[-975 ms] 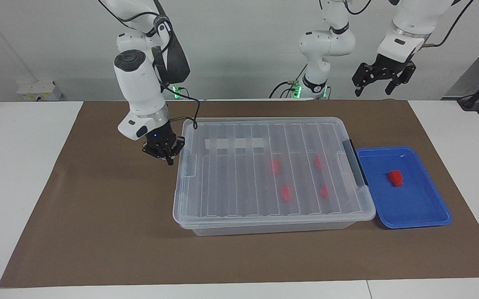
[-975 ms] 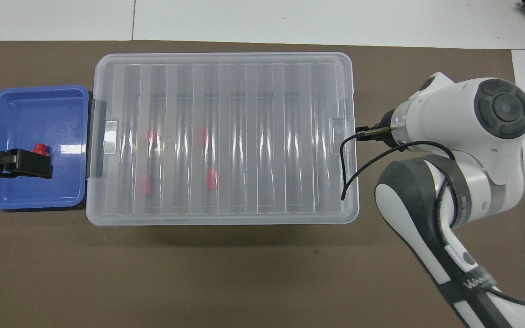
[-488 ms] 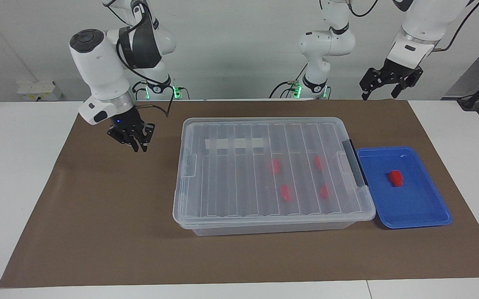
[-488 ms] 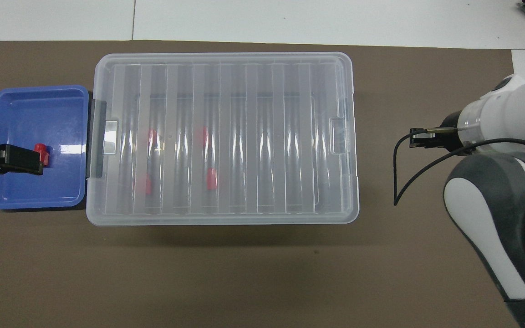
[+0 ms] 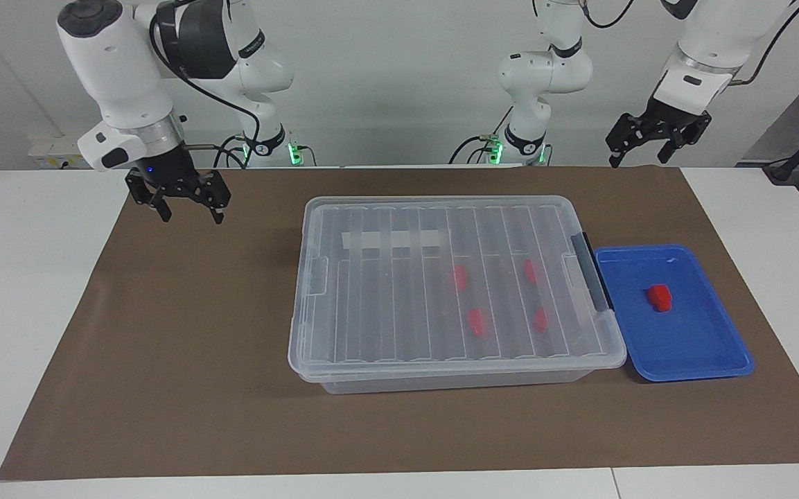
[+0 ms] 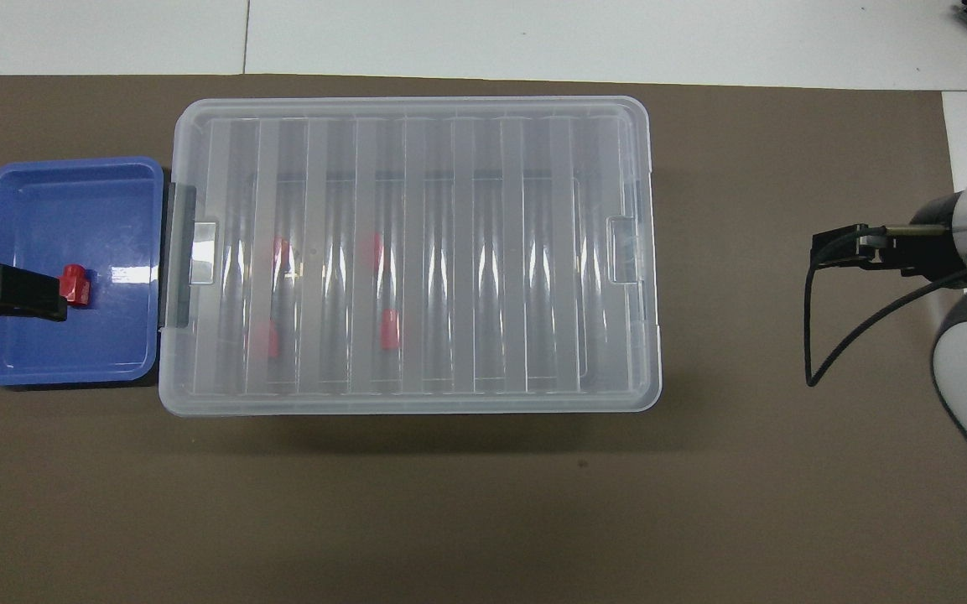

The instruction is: Place red block in blue tray from box

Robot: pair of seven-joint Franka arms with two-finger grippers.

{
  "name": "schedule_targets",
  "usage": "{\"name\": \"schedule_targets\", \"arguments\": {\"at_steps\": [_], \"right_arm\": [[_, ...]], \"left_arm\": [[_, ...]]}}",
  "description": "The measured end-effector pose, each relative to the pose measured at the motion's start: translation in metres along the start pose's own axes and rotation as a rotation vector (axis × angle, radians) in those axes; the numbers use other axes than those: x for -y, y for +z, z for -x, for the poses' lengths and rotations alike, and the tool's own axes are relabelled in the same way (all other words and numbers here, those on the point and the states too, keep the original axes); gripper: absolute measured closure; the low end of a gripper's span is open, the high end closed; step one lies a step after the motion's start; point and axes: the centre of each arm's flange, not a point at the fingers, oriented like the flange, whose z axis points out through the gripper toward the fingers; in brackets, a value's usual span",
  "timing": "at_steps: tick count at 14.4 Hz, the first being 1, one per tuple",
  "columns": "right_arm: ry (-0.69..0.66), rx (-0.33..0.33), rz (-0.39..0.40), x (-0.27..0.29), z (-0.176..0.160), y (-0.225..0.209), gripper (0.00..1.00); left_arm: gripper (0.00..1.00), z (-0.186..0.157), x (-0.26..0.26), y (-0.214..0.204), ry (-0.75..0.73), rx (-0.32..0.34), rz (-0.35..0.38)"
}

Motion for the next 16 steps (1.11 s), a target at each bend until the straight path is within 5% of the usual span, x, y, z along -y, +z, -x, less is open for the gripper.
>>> {"name": "schedule_targets", "arguments": {"at_steps": [5,9,16], "right_arm": [[0.022,0.035,0.008,-0.002,0.003,-0.062,0.0],[0.015,0.101,0.019,0.002,0.009,-0.055,0.0],[0.004,0.107,0.02,0.008,0.009,-0.044,0.0]], "left_arm": [[0.0,-0.008,-0.005,0.0,0.009,-0.066,0.007],[0.0,-0.014,0.01,0.005,-0.02,-0.091,0.012],[0.0,-0.016,0.03,0.002,-0.057,-0.11,0.014]]}}
